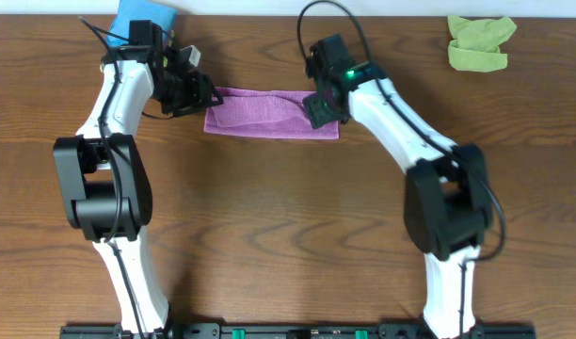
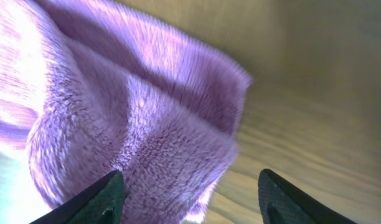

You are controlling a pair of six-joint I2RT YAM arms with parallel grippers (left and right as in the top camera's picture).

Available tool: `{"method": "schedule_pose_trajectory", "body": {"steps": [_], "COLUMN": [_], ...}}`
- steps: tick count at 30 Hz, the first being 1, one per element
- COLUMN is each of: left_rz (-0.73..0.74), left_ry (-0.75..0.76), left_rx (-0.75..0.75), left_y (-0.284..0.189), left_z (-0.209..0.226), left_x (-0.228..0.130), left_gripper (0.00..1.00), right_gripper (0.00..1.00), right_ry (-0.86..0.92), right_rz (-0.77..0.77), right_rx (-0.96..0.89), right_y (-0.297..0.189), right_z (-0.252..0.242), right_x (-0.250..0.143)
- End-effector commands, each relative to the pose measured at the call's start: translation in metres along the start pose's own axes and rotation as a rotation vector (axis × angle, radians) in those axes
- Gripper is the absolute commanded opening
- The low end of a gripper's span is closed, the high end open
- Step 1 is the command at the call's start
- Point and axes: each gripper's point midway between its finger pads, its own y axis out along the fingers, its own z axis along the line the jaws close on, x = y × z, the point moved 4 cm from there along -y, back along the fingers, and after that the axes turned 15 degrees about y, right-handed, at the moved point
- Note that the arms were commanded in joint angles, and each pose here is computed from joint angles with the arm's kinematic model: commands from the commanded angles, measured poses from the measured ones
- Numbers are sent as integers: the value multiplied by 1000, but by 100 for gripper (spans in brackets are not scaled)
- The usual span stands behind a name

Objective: Fold the cloth

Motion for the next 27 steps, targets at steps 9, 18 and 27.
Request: {"method": "schedule_pose_trajectory", "body": {"steps": [9,18,27], "left_rz": [66,71,78], "left_ry": [121,125,145], "left_rx": [161,208,240], "left_y": [18,18,23], "left_z": [-18,-12,-15], "left_x": [0,0,1], "left_gripper": [53,56,26], "right_gripper": [70,66,1], "right_ry": [30,34,37], "right_rz": [-11,16,48], "right_rx": [19,26,60], "right_y": [-45,-45,-36], "right_z": [-9,-11,-8], "right_x": [4,0,-6]}}
